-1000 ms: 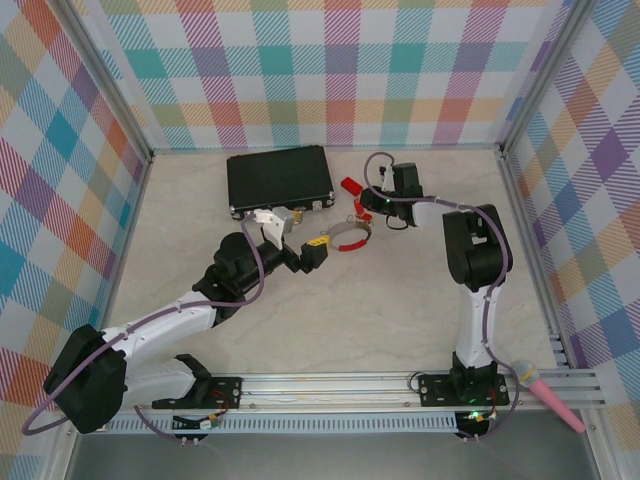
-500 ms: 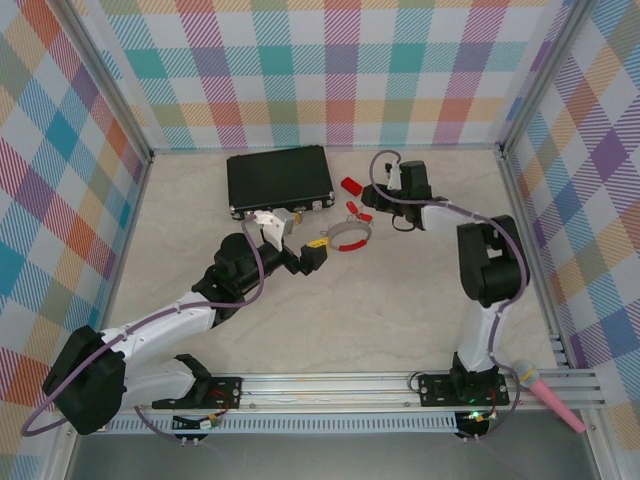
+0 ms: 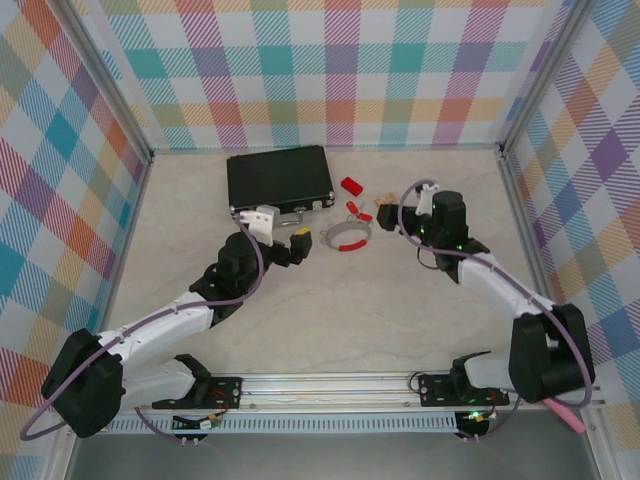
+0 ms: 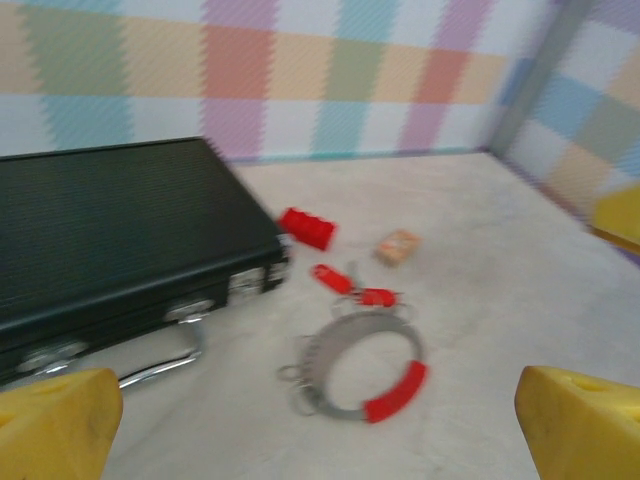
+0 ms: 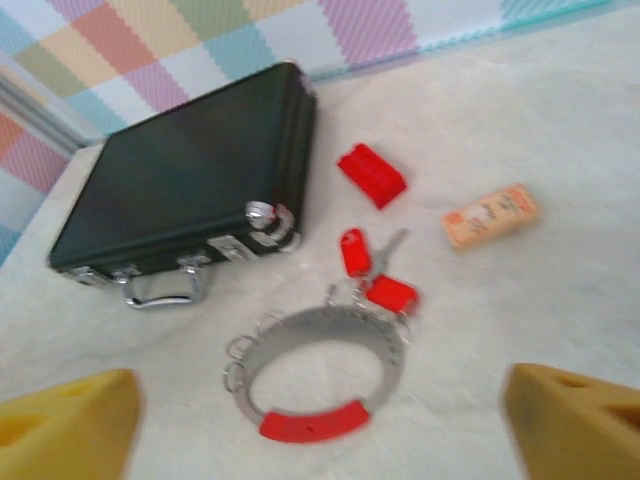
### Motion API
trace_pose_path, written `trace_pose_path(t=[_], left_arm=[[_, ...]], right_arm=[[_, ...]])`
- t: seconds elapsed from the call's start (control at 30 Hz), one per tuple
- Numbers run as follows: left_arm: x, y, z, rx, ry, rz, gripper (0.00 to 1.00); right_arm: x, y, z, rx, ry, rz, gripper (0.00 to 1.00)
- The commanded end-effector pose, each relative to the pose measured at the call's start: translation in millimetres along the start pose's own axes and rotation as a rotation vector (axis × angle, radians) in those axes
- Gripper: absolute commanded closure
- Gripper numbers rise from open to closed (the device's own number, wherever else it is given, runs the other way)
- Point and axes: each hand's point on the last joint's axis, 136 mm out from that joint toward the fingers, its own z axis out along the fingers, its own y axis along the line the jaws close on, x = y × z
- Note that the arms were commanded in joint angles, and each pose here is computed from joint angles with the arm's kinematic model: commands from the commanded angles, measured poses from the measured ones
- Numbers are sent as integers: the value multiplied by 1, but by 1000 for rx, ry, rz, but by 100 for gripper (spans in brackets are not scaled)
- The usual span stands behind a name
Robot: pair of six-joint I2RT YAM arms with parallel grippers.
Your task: Put the keys on the keyring
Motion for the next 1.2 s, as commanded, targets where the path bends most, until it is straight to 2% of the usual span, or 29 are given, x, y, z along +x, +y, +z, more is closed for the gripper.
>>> trace_pose_path(t=[0.0, 0.17, 0.37, 0.5, 0.57, 0.63, 0.73, 0.93, 1.0, 1.07, 1.1, 1.17], left_arm=[[-18, 50, -13, -269, -48, -16, 0], [-13, 110, -28, -537, 7, 50, 0], [10, 176, -41, -735, 47, 81, 0], [30, 202, -37, -761, 90, 34, 0], [41, 217, -33, -802, 110, 85, 0], [52, 233, -33, -861, 83, 59, 0], [62, 239, -30, -805, 0, 11, 0], [72, 244, -22, -711, -59, 12, 0], [80, 236, -12, -634, -4, 17, 0], [90, 230, -1, -567, -3, 43, 0], [88, 229, 1, -550, -26, 54, 0], [93, 229, 4, -540, 40, 34, 0]], right_arm=[[-4, -26, -18, 149, -85, -70, 1], [-4, -61, -36, 348, -158, -147, 1], [-1, -103, -41, 587, -157, -254, 1], [6, -113, -35, 602, -209, -353, 1], [6, -120, -35, 609, -264, -348, 1], [11, -127, -31, 599, -255, -335, 1], [18, -133, -21, 553, -234, -318, 1], [34, -137, -12, 435, -252, -301, 1], [38, -142, -15, 422, -264, -271, 1], [38, -148, -20, 433, -320, -255, 1], [38, -147, -21, 430, -323, -253, 1], [42, -143, -17, 392, -288, -265, 1]])
